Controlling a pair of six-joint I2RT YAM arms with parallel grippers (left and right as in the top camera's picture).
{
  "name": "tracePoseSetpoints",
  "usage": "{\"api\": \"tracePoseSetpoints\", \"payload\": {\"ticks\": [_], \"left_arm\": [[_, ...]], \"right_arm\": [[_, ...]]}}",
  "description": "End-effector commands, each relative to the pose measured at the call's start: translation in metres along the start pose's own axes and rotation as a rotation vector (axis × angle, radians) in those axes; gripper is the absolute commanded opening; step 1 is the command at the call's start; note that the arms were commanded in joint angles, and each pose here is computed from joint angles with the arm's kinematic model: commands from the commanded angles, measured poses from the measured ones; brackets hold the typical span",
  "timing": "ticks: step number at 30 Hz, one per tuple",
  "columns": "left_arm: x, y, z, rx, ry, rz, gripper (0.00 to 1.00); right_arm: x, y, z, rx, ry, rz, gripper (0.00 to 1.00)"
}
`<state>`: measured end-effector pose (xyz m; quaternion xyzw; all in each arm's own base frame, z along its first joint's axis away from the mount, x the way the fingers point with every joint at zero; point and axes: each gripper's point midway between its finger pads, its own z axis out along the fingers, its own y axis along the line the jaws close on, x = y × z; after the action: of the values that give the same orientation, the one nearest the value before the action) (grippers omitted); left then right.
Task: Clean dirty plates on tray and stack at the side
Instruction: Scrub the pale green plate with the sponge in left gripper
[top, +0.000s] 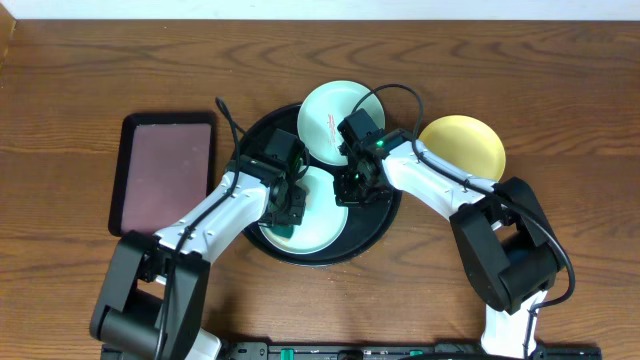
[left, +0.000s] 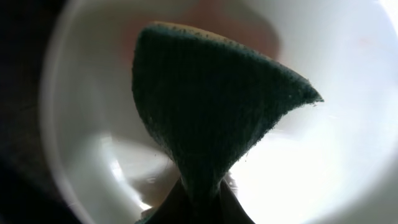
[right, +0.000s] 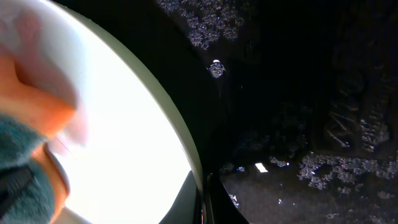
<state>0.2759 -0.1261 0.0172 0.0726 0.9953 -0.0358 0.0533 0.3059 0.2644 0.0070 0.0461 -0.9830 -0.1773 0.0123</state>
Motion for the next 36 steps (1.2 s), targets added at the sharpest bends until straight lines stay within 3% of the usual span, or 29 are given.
{"api": "tracePoseSetpoints", "payload": {"ticks": [1,5,10,14,22,31,36], "left_arm": [[0.003,0.023,0.01,-0.13,0.01,-0.091,0.07],[0.01,-0.002,0.014,0.014,0.06,-0.045,0.07],[0.023,-0.073,-0.004,0.456,0.106,0.199,0.07],[0.02,-0.083,-0.009,0.519,0.081,0.237,0.08],[0.003,-0.054,0.006,0.316,0.026,0.185,0.07],[-0.033,0.048,0.005,-0.29,-0.152,-0.051,0.08],[-0.05,0.055,-0.002,-0.339,-0.23,-0.082,0.07]], "right_arm": [[-0.003,0.002,0.001,0.0,-0.005,0.011,0.01],[-0.003,0.002,0.001,0.0,-0.005,0.011,0.01],[-0.003,0.002,0.001,0.0,-0.005,0.011,0.01],[-0.003,0.002,0.001,0.0,-0.005,0.011,0.01],[-0.003,0.002,0.001,0.0,-0.005,0.011,0.01],[-0.003,0.002,0.001,-0.001,-0.006,0.011,0.01],[-0.003,0.002,0.001,0.0,-0.005,0.011,0.01]]}}
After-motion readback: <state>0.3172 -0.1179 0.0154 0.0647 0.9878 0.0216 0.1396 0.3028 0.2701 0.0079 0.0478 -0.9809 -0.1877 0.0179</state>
